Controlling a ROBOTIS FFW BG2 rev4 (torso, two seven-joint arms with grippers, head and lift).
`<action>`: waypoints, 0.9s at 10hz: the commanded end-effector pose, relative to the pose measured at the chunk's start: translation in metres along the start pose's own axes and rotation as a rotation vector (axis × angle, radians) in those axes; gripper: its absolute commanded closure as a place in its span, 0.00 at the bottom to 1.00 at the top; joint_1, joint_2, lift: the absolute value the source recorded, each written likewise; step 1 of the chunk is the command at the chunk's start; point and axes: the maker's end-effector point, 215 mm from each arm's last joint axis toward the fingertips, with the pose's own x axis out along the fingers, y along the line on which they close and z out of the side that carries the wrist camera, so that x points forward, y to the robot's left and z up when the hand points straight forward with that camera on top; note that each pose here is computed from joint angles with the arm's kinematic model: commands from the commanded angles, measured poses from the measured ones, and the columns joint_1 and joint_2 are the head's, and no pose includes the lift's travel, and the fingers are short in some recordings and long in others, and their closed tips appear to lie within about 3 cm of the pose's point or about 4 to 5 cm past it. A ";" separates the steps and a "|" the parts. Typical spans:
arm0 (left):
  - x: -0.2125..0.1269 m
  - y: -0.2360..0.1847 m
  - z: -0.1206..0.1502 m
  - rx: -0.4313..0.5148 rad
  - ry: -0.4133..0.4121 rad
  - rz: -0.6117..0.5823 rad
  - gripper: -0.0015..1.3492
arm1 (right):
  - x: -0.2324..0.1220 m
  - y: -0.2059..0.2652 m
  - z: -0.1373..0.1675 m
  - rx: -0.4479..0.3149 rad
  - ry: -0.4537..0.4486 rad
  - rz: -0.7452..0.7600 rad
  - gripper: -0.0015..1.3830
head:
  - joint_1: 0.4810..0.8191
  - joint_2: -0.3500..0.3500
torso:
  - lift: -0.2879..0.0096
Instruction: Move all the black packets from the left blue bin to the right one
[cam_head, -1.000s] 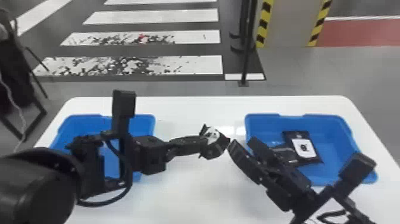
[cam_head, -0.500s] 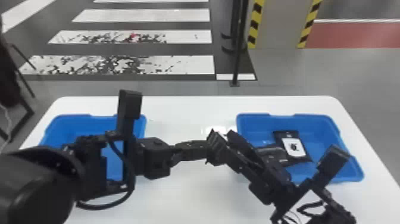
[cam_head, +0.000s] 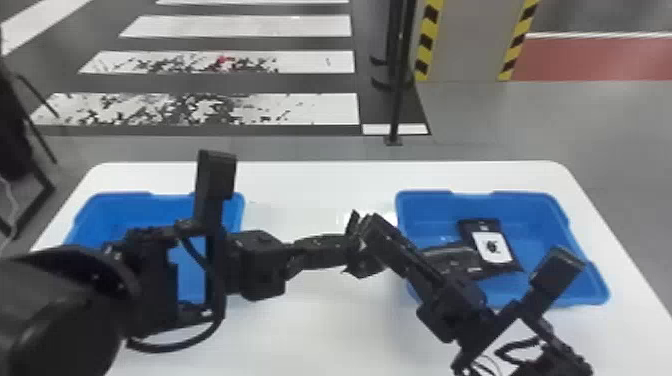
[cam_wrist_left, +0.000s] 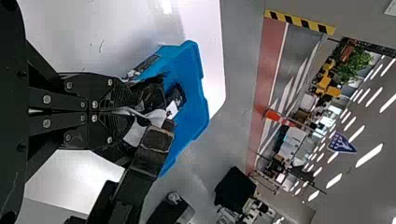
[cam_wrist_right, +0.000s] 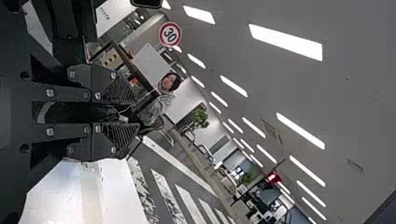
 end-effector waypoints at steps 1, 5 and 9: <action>0.001 -0.005 0.007 0.000 -0.026 -0.017 0.89 | 0.000 0.001 -0.001 0.002 0.002 0.002 0.92 | 0.63 0.53 | 0.45; -0.019 0.003 0.023 -0.062 -0.195 -0.020 0.11 | -0.003 -0.026 0.019 0.000 -0.027 -0.029 0.92 | 0.63 0.52 | 0.45; -0.109 0.039 0.034 -0.066 -0.321 0.168 0.11 | -0.014 -0.115 0.075 -0.116 -0.058 -0.169 0.92 | 0.63 0.52 | 0.45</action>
